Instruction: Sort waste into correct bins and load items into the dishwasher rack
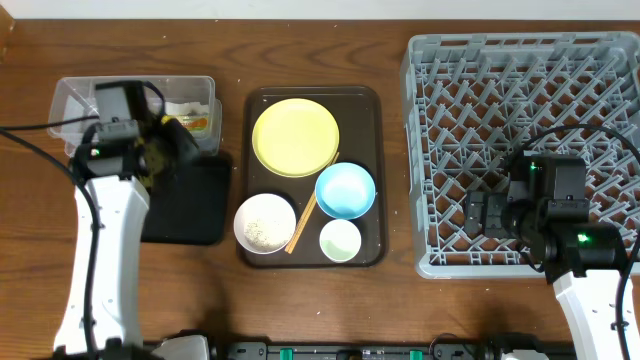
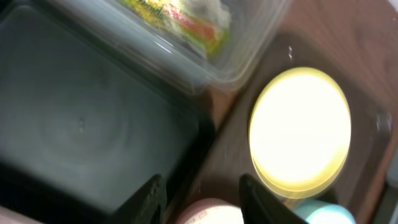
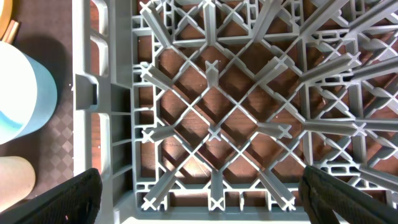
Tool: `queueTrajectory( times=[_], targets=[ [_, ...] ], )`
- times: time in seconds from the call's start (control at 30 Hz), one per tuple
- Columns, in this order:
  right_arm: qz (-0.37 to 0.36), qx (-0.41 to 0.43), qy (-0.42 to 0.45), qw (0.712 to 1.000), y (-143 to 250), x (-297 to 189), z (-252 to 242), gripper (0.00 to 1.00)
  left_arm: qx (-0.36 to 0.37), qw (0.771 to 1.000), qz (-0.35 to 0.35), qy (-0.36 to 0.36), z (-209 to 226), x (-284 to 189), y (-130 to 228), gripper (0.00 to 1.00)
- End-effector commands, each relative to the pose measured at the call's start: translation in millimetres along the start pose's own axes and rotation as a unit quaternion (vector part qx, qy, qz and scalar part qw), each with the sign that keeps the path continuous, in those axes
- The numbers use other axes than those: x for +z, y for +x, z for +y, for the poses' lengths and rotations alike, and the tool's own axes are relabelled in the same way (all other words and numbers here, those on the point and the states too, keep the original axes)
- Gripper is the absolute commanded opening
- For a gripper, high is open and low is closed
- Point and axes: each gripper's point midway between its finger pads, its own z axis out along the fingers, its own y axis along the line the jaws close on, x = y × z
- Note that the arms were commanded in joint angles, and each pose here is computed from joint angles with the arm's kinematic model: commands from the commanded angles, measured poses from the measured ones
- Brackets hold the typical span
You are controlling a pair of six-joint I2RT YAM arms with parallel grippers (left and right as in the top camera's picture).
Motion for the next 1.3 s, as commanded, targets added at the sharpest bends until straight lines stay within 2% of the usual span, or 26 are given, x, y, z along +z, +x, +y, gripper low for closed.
queueTrajectory(
  times=[0.0, 0.13, 0.4, 0.8, 1.1, 1.13, 1.27],
  targets=[
    [-0.012, 0.000, -0.005, 1.000, -7.3, -5.4, 2.2, 0.99, 0.044, 0.998, 0.054, 0.001, -16.3, 2.2, 32.2, 0.41],
    [-0.012, 0.000, -0.005, 1.000, -7.2, -5.4, 2.2, 0.99, 0.094, 0.989, 0.112, -0.009, -30.6, 17.7, 74.5, 0.41],
    [-0.012, 0.000, -0.005, 1.000, -7.1, -5.4, 2.2, 0.99, 0.165, 0.969, 0.182, -0.024, -55.2, 52.8, 124.1, 0.41],
    [-0.011, 0.000, -0.005, 1.000, -6.9, -5.4, 2.1, 0.99, 0.197, 0.940, 0.267, -0.083, -55.6, 102.4, 182.5, 0.41],
    [-0.011, 0.000, -0.005, 1.000, -6.8, -5.4, 2.1, 0.99, 0.209, 0.937, 0.269, -0.082, -64.2, 110.8, 196.1, 0.19],
    [-0.011, 0.000, -0.005, 1.000, -6.8, -5.4, 2.1, 0.99, 0.211, 0.936, 0.270, -0.082, -64.7, 110.6, 197.3, 0.13],
    [-0.011, 0.000, -0.005, 1.000, -6.6, -5.4, 2.1, 0.99, 0.217, 0.934, 0.272, -0.082, -66.2, 109.4, 201.4, 0.09]
  ],
)
